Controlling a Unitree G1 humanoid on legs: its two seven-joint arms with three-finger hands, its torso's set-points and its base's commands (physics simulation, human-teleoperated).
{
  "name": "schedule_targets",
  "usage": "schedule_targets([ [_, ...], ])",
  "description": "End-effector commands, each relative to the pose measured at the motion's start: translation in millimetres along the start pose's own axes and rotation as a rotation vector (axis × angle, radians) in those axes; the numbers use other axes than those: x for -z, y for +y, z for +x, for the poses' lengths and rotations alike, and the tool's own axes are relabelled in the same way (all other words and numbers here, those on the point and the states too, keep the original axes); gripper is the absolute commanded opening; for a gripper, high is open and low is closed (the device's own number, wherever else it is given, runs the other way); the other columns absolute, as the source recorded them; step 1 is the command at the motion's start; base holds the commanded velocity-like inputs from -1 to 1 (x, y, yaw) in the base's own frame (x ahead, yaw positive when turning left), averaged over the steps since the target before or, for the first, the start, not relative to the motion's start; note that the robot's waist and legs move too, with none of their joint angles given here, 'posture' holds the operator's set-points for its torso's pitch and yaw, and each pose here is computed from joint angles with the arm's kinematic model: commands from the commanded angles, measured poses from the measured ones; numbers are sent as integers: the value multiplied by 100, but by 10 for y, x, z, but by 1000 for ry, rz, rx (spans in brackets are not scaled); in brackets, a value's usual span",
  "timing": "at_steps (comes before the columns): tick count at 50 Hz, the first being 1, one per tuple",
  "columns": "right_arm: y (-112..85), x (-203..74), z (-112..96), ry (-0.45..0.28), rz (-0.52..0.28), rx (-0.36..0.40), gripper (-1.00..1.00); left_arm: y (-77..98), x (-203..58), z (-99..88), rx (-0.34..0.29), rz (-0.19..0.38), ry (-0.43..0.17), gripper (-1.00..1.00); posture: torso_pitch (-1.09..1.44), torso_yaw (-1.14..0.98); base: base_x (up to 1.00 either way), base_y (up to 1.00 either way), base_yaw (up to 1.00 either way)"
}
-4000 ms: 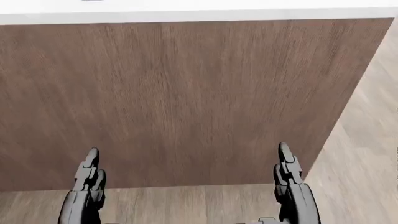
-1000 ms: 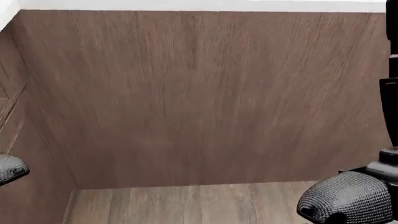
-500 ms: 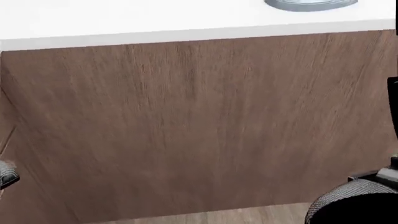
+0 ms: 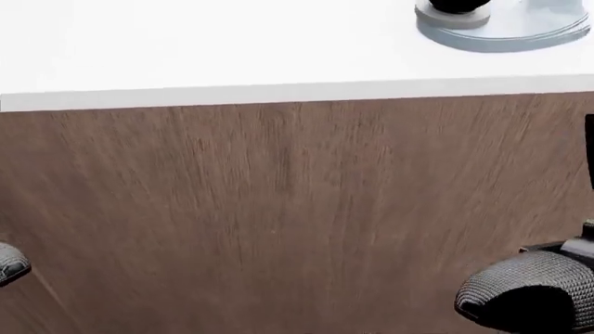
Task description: Open the stand mixer head.
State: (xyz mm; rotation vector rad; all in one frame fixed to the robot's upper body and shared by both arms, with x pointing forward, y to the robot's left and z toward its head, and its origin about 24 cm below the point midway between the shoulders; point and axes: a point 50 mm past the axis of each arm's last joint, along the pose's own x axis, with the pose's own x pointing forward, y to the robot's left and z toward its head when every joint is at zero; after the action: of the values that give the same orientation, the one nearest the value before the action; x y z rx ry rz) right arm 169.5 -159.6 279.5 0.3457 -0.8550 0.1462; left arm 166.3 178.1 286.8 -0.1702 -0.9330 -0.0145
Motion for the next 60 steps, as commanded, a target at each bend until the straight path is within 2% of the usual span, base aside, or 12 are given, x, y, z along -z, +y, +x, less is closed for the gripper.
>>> schedule_targets([
  [1, 15, -62, 8, -54, -9, -14, 100, -16, -56, 11, 14, -6, -43, 98, 0, 0, 0, 0, 0],
  [6, 14, -47, 14, -30, 1, -13, 100, -21, -51, 9, 15, -6, -43, 98, 0, 0, 0, -42, 0],
  [35, 12, -56, 11, -38, 6, -7, 100, -22, -50, 7, 16, -9, -41, 98, 0, 0, 0, -11, 0],
  [60, 24, -41, 5, -27, 7, -13, 100, -26, -50, 8, 18, -6, -42, 98, 0, 0, -1, -46, 0],
])
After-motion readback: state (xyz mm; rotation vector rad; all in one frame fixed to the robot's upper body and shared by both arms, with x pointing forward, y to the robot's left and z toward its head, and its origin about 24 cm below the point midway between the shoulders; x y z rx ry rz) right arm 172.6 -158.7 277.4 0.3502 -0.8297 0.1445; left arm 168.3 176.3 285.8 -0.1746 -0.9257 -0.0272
